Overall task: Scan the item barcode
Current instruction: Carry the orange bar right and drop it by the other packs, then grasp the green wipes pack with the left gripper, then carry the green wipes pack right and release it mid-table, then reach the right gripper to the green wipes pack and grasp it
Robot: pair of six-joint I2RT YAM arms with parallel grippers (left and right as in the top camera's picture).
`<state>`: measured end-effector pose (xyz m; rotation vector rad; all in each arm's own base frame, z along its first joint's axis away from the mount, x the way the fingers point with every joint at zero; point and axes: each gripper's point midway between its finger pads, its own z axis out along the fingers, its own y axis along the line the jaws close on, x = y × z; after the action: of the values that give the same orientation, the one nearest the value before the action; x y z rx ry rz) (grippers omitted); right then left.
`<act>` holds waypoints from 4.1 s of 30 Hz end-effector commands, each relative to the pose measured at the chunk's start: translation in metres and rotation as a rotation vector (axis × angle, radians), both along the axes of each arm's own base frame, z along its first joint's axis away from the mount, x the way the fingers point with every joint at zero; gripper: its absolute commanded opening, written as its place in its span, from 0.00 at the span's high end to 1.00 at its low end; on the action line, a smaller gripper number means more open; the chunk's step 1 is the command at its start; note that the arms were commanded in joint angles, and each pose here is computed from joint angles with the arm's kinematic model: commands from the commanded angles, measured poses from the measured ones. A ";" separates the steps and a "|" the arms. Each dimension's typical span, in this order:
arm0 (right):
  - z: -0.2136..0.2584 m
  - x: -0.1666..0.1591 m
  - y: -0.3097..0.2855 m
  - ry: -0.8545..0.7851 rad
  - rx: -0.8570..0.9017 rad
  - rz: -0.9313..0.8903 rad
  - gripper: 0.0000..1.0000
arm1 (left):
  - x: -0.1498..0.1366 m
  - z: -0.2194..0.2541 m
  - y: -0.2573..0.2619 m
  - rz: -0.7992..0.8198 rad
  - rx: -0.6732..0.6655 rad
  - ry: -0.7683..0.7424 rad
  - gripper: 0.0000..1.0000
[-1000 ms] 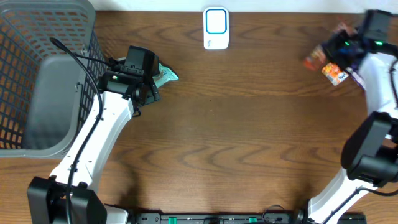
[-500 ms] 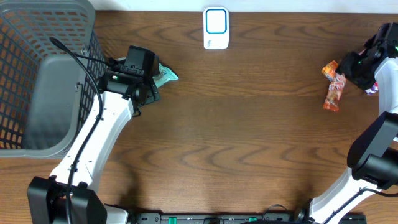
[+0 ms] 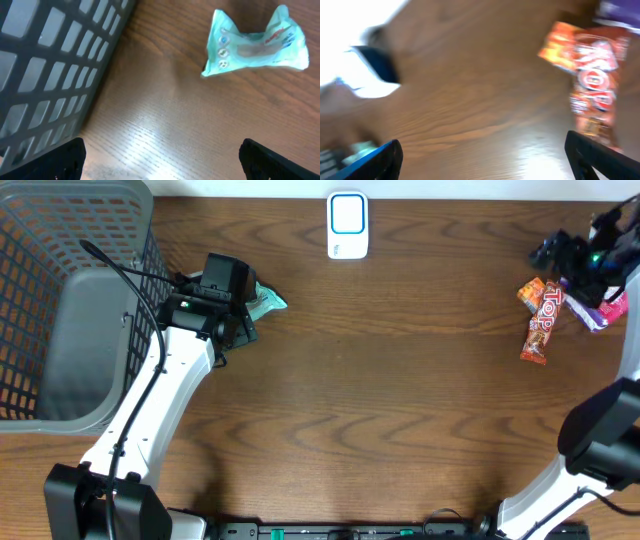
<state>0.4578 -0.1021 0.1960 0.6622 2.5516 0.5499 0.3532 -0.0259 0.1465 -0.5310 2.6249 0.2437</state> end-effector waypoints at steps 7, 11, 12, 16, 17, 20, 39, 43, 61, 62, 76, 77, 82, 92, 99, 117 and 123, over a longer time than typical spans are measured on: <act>0.022 0.000 0.004 -0.056 0.005 0.016 0.01 | 0.032 0.006 -0.018 0.023 -0.122 -0.139 0.02; 0.021 0.000 0.003 -0.051 -0.006 0.011 0.01 | 0.043 0.007 -0.059 -0.217 -0.254 -0.141 0.02; 0.021 0.000 0.003 -0.051 -0.005 0.011 0.01 | 0.047 0.008 -0.074 -0.332 -0.289 -0.146 0.02; 0.021 0.000 0.002 -0.051 -0.006 0.011 0.01 | 0.056 0.005 -0.102 -0.557 -0.328 -0.166 0.02; 0.021 0.000 0.002 -0.051 -0.006 0.011 0.01 | 0.061 0.001 -0.099 -0.549 -0.310 -0.167 0.02; 0.021 0.000 0.002 -0.051 -0.006 0.011 0.01 | 0.074 -0.013 -0.088 -0.510 -0.257 -0.168 0.02; 0.021 0.000 0.002 -0.051 -0.006 0.011 0.01 | 0.096 -0.121 -0.039 -0.696 0.285 0.096 0.04; 0.021 0.000 0.003 -0.051 -0.006 0.011 0.01 | 0.092 -0.139 -0.052 -0.736 0.213 0.114 0.24; 0.021 0.000 0.002 -0.051 -0.006 0.011 0.01 | 0.043 -0.048 -0.173 -0.845 -0.101 -0.069 0.90; 0.021 0.000 0.002 -0.051 -0.006 0.011 0.01 | 0.036 -0.045 -0.181 -0.852 -0.111 -0.068 0.92; 0.021 0.000 0.002 -0.051 -0.006 0.011 0.01 | -0.006 -0.034 -0.245 -0.857 -0.089 -0.108 0.51; 0.021 0.000 0.002 -0.051 -0.006 0.011 0.01 | -0.002 -0.033 -0.239 -0.838 -0.075 -0.112 0.48; 0.021 0.000 0.002 -0.051 -0.006 0.011 0.01 | 0.012 -0.040 -0.200 -0.722 -0.066 -0.067 0.33; 0.021 0.000 0.003 -0.051 -0.006 0.011 0.01 | 0.026 -0.055 -0.090 -0.400 -0.065 0.065 0.15; 0.021 0.000 0.002 -0.051 -0.006 0.011 0.01 | 0.027 -0.059 -0.035 -0.253 -0.066 0.106 0.14; 0.034 -0.012 0.062 -0.004 0.315 0.066 0.01 | 0.014 -0.065 0.008 -0.140 -0.072 0.178 0.02; -0.003 -0.037 0.159 0.057 0.222 0.462 0.01 | 0.014 -0.065 0.008 -0.141 -0.071 0.178 0.02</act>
<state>0.4362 -0.0090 0.2066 0.5214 2.6471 0.9326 0.3673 -0.0202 0.0809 -0.3475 2.8431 0.1481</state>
